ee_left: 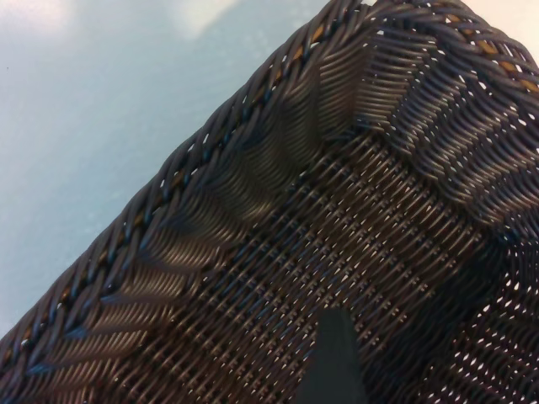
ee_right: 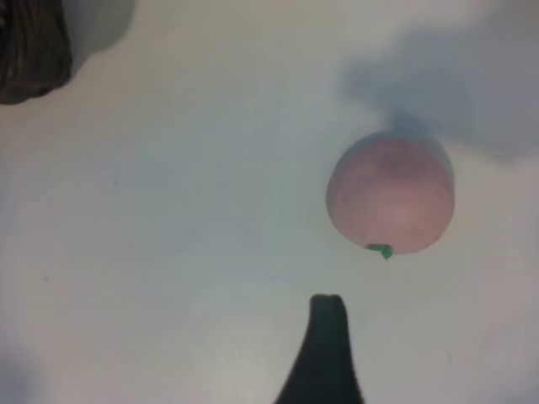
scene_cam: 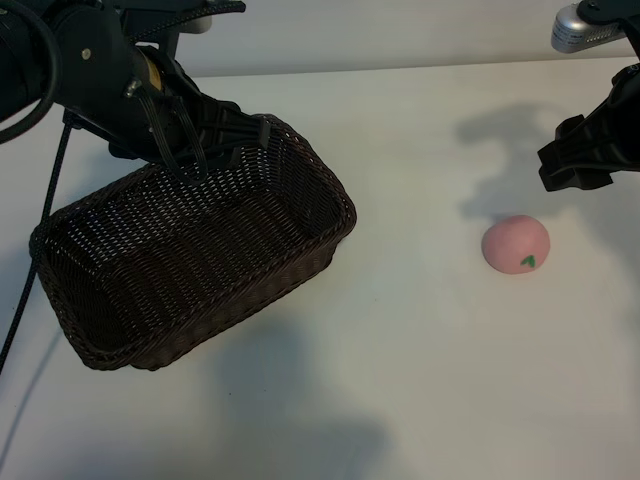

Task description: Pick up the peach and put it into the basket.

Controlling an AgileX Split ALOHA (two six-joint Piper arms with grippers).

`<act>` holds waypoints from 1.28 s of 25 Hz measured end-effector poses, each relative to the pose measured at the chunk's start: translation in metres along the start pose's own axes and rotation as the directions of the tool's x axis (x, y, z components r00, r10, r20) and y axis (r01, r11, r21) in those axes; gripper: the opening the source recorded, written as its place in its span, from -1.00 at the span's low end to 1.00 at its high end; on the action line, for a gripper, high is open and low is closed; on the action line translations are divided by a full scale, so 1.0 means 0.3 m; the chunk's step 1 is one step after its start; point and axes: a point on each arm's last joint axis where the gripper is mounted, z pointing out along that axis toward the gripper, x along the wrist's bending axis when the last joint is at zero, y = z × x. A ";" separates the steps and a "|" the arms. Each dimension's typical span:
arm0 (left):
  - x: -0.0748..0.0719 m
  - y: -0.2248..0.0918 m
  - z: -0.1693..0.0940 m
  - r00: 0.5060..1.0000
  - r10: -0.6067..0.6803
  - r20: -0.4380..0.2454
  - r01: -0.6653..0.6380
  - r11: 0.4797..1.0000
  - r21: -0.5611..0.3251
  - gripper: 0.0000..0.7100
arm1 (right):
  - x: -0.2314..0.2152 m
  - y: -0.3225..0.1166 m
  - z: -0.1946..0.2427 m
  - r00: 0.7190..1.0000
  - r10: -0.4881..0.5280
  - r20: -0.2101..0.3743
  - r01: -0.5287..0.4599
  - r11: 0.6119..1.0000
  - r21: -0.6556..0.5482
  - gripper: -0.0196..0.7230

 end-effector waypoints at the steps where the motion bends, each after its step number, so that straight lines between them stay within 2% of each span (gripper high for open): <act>1: 0.000 0.000 0.000 1.000 0.000 0.000 0.000 1.000 0.000 0.67 | 0.000 0.000 0.000 1.000 0.000 0.000 0.000 1.000 0.000 0.62; 27: -0.001 0.003 0.000 1.000 0.000 0.004 0.000 1.000 -0.011 0.67 | 0.000 0.000 0.000 1.000 0.000 0.000 0.000 1.000 0.000 0.62; 30: 0.003 0.003 0.000 0.997 -0.071 -0.001 0.071 0.997 -0.006 0.67 | 0.000 0.000 0.000 1.000 0.000 0.000 0.000 1.000 0.000 0.62; 32: 0.019 0.000 0.001 0.982 -0.184 -0.031 0.184 0.983 0.005 0.67 | 0.000 0.000 0.000 1.000 0.000 0.000 0.000 1.000 0.000 0.62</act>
